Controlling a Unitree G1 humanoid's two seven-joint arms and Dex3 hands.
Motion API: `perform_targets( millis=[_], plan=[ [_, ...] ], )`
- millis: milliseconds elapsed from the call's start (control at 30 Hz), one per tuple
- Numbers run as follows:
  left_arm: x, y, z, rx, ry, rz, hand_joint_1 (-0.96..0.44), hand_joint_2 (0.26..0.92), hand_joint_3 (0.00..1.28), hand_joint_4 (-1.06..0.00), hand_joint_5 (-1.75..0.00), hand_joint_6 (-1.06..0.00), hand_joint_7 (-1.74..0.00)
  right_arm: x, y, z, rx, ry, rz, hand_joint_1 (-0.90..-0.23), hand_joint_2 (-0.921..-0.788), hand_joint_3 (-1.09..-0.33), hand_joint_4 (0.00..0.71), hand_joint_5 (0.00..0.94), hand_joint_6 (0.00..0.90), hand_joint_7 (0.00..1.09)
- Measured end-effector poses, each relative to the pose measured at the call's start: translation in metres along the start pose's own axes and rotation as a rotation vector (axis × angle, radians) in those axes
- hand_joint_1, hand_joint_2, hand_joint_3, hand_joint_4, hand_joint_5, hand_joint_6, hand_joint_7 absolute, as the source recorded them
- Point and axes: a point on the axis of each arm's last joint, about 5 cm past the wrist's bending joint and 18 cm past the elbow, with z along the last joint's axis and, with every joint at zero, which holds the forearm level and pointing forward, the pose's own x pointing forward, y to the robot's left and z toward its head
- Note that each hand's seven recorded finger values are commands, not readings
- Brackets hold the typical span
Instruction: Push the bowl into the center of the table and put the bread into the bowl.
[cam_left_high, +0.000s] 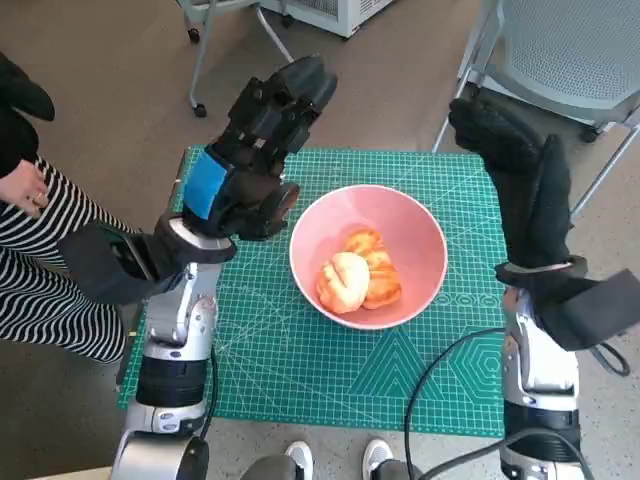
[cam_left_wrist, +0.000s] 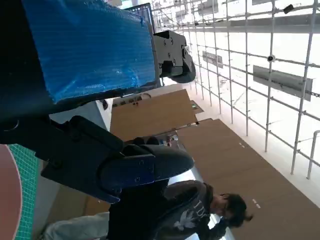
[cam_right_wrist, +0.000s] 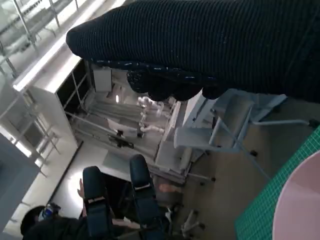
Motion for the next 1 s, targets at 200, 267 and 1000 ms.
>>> perform_targets(
  millis=[200, 267, 1000],
  plan=[
    [0.000, 0.000, 0.001, 0.003, 0.001, -0.001, -0.74, 0.775, 0.61, 0.00, -0.20, 0.00, -0.59, 0.0014, 0.000, 0.000, 0.000, 0.001, 0.007, -0.724, -0.921, -0.708, 0.176, 0.001, 0.044, 0.55],
    [0.000, 0.000, 0.001, 0.003, 0.001, -0.001, -0.74, 0.774, 0.61, 0.00, -0.20, 0.00, -0.59, 0.0017, 0.000, 0.000, 0.000, 0.001, 0.008, -0.724, -0.921, -0.708, 0.176, 0.000, 0.043, 0.55],
    [-0.015, 0.012, 0.005, 0.052, 0.024, -0.004, -0.70, 0.840, 0.46, 0.00, -0.11, 0.00, -0.45, 0.0076, 0.008, -0.011, 0.008, 0.023, 0.026, -0.712, -0.921, -0.742, 0.151, 0.003, 0.019, 0.56]
  ],
)
